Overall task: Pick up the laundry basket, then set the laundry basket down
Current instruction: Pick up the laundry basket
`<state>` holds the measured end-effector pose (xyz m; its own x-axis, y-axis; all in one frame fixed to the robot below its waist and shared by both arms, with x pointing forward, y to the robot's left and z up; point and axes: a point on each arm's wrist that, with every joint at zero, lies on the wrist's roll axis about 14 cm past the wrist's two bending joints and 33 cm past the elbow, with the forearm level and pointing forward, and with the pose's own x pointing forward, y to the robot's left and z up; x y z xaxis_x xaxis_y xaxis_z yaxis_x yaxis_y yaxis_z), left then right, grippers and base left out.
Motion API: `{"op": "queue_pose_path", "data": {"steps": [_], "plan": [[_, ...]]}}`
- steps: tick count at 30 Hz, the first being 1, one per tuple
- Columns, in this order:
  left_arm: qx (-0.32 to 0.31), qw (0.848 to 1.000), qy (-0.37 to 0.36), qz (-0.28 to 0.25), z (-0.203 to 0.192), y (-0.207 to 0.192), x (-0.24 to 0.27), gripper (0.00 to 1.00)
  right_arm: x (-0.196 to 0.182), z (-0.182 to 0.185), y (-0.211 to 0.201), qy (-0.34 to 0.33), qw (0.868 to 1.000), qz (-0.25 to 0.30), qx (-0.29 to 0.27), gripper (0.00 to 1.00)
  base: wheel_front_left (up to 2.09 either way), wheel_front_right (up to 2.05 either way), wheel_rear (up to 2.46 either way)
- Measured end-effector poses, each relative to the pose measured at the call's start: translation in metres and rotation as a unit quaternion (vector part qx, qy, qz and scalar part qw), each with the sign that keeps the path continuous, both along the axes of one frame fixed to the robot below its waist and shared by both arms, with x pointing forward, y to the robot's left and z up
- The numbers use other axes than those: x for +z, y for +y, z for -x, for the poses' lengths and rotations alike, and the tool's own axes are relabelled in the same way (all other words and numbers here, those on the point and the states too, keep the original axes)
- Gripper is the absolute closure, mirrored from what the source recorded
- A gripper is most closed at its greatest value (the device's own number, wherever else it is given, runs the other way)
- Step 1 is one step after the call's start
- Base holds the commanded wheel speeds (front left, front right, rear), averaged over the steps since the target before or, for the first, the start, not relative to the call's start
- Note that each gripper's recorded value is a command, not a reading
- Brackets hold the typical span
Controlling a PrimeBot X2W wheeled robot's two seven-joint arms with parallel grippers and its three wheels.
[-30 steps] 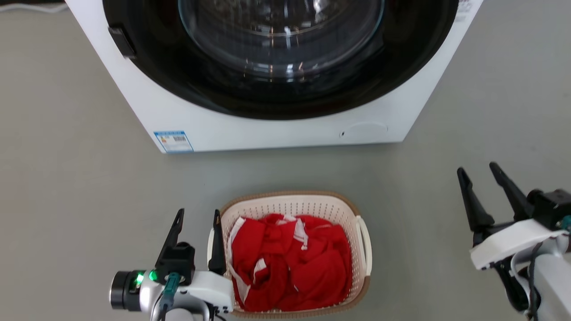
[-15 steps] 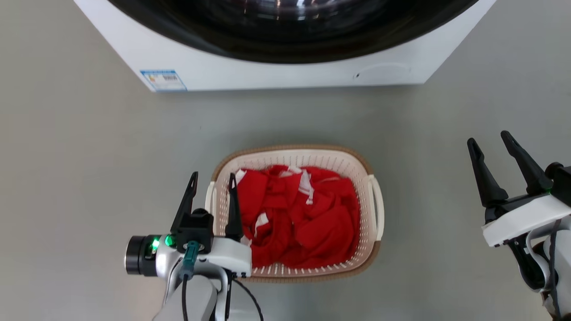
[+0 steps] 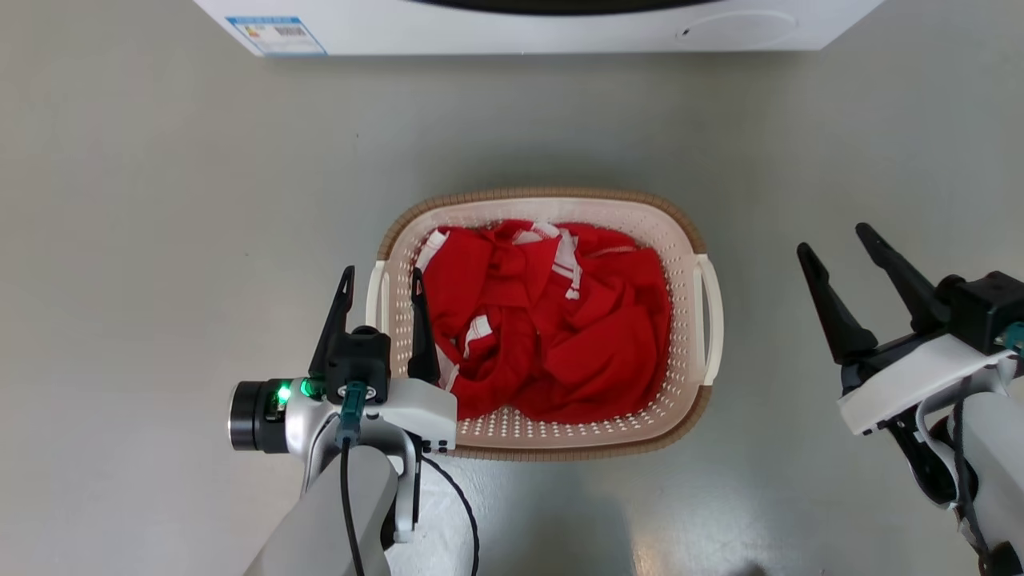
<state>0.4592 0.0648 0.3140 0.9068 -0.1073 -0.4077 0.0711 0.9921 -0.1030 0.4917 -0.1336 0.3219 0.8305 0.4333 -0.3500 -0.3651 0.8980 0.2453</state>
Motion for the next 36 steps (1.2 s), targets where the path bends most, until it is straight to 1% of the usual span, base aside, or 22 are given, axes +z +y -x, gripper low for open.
{"op": "queue_pose_path", "data": {"steps": [6,13,19,26,31,36], "plan": [[0.002,0.998,0.059,-0.010,0.008,0.005,-0.039,0.00,-0.036,0.010,0.012,0.048,0.999,0.006,0.023,0.00,0.00,0.00,0.00],[-0.016,0.995,0.101,-0.013,0.013,0.002,-0.068,0.00,-0.065,0.020,0.024,0.089,0.995,0.008,0.043,0.00,0.00,0.00,0.00],[-0.027,0.988,0.149,-0.021,0.027,0.002,-0.096,0.00,-0.089,0.032,0.034,0.128,0.990,0.006,0.059,0.00,0.00,0.00,0.00],[-0.047,0.983,0.176,-0.039,0.032,0.002,-0.114,0.00,-0.110,0.042,0.047,0.164,0.984,0.002,0.075,0.00,0.00,0.00,0.00],[-0.051,0.979,0.190,-0.052,0.035,0.006,-0.122,0.00,-0.119,0.045,0.059,0.178,0.980,0.000,0.093,0.00,0.00,0.00,0.00],[-0.064,0.976,0.199,-0.063,0.037,0.006,-0.129,0.00,-0.131,0.046,0.061,0.193,0.976,0.009,0.099,0.00,0.00,0.00,0.00]]}}
